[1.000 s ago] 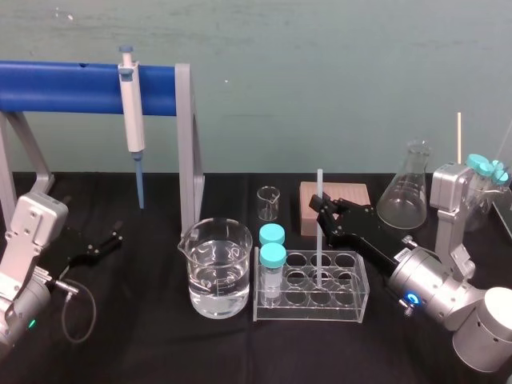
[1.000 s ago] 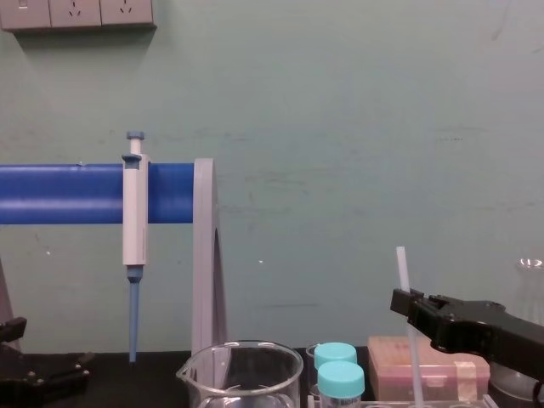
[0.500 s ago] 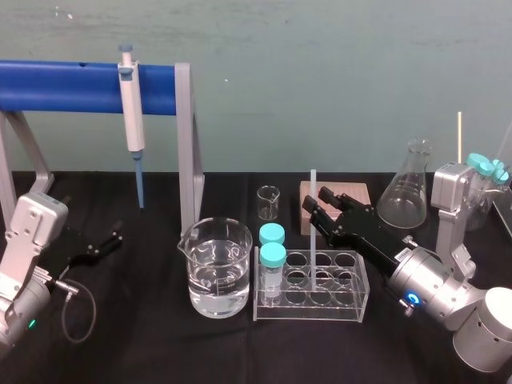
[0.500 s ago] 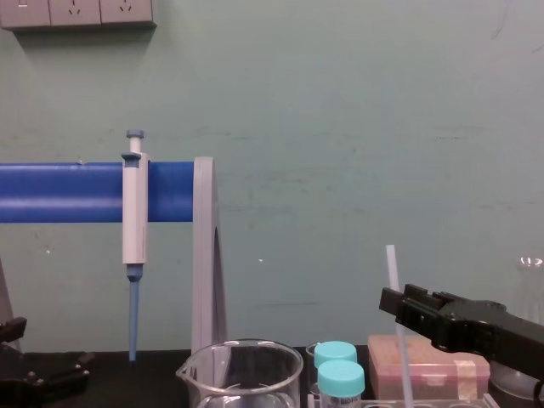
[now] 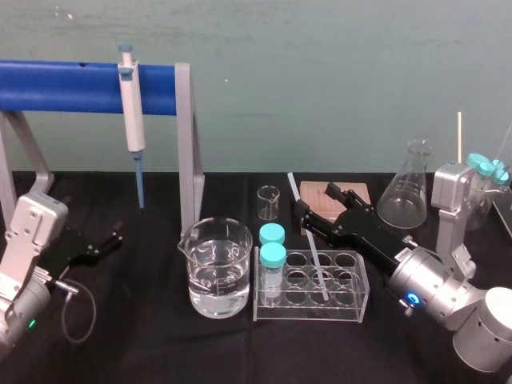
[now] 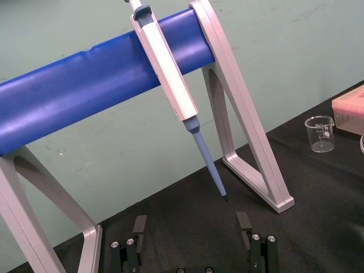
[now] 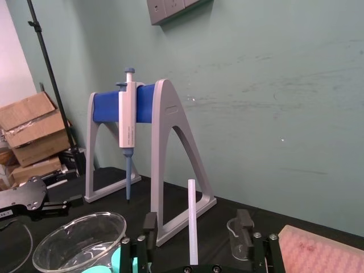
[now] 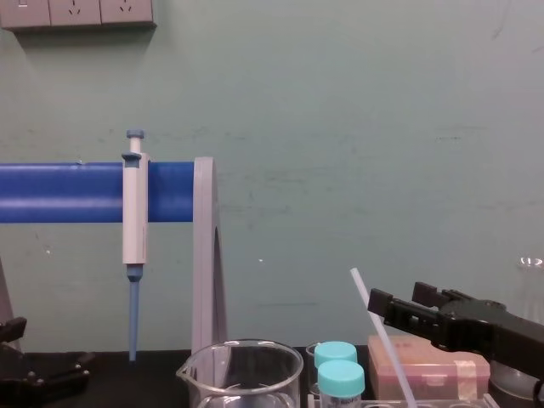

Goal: Pick up the stirring rod with one hand, then place it down.

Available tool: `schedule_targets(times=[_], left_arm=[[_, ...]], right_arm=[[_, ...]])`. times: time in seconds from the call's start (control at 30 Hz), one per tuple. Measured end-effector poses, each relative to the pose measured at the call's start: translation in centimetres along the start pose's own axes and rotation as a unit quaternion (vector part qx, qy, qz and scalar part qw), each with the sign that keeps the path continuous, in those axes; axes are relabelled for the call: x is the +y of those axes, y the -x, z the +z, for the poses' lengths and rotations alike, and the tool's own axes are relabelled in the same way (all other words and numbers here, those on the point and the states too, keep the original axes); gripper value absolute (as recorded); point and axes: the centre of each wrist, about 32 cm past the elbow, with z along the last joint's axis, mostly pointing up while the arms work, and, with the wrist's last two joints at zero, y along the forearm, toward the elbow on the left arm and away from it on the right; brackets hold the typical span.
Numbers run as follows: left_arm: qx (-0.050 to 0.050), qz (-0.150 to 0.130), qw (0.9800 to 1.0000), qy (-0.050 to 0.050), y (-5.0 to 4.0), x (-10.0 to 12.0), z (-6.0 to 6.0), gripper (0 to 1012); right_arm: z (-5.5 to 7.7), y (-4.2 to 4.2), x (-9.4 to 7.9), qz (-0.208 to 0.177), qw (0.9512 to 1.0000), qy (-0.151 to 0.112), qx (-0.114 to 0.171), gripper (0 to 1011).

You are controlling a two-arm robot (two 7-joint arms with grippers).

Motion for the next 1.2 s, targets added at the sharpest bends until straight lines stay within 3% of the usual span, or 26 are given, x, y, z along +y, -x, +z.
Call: schedule_targets(times=[0.13,0.33,0.47,0.5,0.53,0.67,0.8,1.03,1.2], left_arm=[[0.000,0.000,1.0000,0.000,0.00,0.0,0.0,1000],[0.000,0.000,1.0000,0.000,0.00,0.0,0.0,1000],[0.000,0.000,1.0000,0.000,0.00,0.0,0.0,1000],[0.000,0.000,1.0000,0.000,0.00,0.0,0.0,1000],[0.000,0.000,1.0000,0.000,0.00,0.0,0.0,1000],[0.000,0.000,1.0000,0.000,0.00,0.0,0.0,1000],[0.000,0.000,1.0000,0.000,0.00,0.0,0.0,1000],[0.000,0.000,1.0000,0.000,0.00,0.0,0.0,1000],[0.000,0.000,1.0000,0.000,0.00,0.0,0.0,1000]], right_arm=[[0.0,0.00,0.0,0.000,1.0000,0.000,0.000,976],[0.3,-0.04,-0.1,-0.007,0.9999,-0.006,-0.005,1003],[1.6,-0.14,-0.8,-0.074,0.9961,-0.024,-0.041,1003],[1.6,-0.14,-0.8,-0.074,0.9961,-0.024,-0.041,1003],[1.9,-0.14,-1.2,-0.106,0.9923,-0.024,-0.059,1003],[1.9,-0.15,-2.4,-0.172,0.9815,0.006,-0.084,1003],[1.3,-0.15,-3.1,-0.196,0.9765,0.033,-0.084,1003],[0.3,-0.25,-3.4,-0.208,0.9731,0.058,-0.081,1003],[0.4,-0.27,-3.4,-0.208,0.9730,0.058,-0.081,1003]])
